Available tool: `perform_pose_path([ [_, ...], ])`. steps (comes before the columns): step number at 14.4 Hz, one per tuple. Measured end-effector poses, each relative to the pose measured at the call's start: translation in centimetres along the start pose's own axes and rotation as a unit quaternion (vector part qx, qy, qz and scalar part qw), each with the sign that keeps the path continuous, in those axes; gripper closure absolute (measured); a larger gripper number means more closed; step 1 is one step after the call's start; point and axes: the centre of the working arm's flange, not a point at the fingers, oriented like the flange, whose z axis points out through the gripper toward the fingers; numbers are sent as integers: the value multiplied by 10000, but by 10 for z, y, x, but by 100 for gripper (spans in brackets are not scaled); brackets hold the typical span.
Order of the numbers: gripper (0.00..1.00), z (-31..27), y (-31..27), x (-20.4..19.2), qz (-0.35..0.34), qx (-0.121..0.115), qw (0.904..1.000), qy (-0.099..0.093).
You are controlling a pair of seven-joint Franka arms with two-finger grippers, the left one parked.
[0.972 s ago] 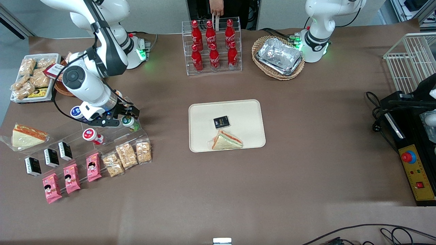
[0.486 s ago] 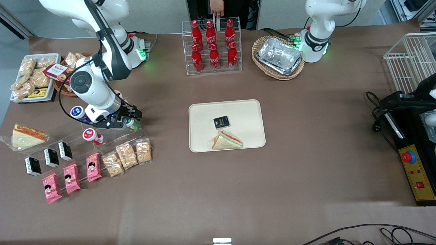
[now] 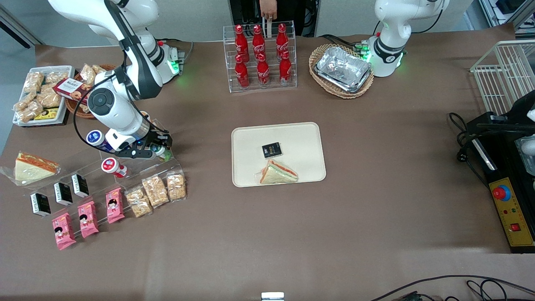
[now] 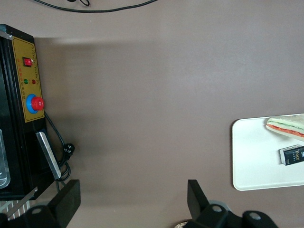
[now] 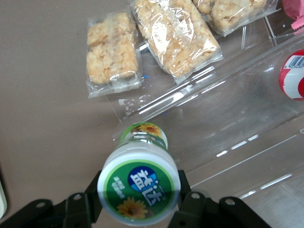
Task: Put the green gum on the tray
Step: 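Lower the right gripper and close it on the green gum bottle, then lift the green gum bottle and carry it over the cream tray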
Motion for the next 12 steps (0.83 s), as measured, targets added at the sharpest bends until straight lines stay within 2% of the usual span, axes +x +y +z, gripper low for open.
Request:
perform_pose_path([
  [1, 35, 0, 0, 0, -3, 0, 10000, 0],
  [2, 41, 0, 0, 0, -5, 0, 10000, -1],
  [7, 43, -16, -2, 5, -57, 39, 9999, 101],
  [9, 43, -54, -2, 13, -157, 37, 9999, 2],
  [12, 43, -163, 17, 29, -279, 60, 9992, -277],
])
